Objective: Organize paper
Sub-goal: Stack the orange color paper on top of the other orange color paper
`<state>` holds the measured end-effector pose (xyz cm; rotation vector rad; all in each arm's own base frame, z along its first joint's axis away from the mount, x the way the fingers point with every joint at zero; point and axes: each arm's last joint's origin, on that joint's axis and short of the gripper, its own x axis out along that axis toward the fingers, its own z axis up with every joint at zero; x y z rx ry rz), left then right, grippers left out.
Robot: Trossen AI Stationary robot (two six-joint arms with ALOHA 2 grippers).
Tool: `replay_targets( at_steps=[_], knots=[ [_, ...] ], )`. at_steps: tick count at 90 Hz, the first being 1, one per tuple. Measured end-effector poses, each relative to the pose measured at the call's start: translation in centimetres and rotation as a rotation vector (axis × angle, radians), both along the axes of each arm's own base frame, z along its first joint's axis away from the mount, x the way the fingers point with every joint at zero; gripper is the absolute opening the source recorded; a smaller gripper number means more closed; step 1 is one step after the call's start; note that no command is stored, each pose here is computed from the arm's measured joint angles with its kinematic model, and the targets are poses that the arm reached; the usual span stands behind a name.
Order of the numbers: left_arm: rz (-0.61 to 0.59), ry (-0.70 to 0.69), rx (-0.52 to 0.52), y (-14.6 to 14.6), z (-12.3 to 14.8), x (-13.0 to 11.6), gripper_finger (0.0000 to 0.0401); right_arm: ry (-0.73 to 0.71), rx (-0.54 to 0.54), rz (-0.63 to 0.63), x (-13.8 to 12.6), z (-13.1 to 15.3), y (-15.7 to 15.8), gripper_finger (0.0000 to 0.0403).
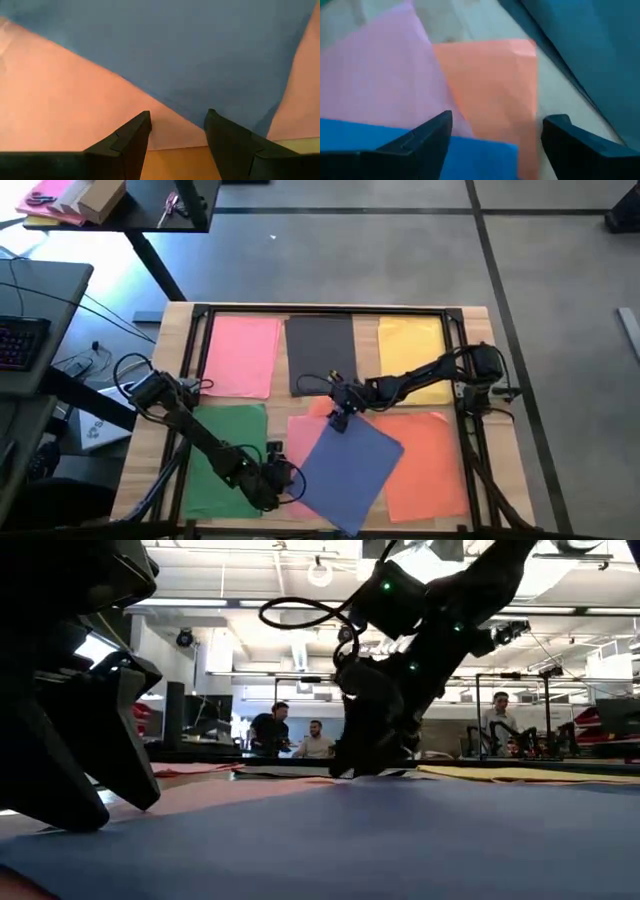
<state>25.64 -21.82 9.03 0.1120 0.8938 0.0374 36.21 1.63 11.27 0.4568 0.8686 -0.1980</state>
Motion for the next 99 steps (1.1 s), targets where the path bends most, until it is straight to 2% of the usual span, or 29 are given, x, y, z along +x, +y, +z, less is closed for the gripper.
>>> replay_targets(
  at_steps=[10,23,30,54,71,85,99],
  knots=[
    [-0.008,-0.008,0.001,0.0,0.1,0.0,0.0176,-0.043,0.043,-0.027,0.4,0.2,-0.5,0.0275],
    [-0.012,-0.009,0.002,-0.1,0.1,-0.1,0.0176,0.001,0.042,-0.204,0.0,0.1,-2.0,0.0275],
    [-0.015,-0.011,0.005,-0.2,0.1,-0.2,0.0176,0.006,0.039,-0.233,0.0,-0.1,-2.4,0.0274],
    [-0.024,-0.017,0.017,-0.2,0.1,-0.2,0.0176,0.0,0.133,-0.17,0.3,-0.6,-1.5,0.0275],
    [-0.028,-0.019,0.023,-0.2,0.1,-0.2,0.0176,-0.017,0.257,-0.054,1.1,0.4,-0.2,0.0275],
    [-0.022,-0.02,0.019,-0.2,0.1,-0.2,0.0176,-0.038,0.296,-0.015,2.0,1.4,0.1,0.0275],
    [-0.019,-0.022,0.017,-0.3,0.1,-0.2,0.0176,-0.054,0.304,-0.03,2.5,2.1,0.1,0.0275]
  ],
)
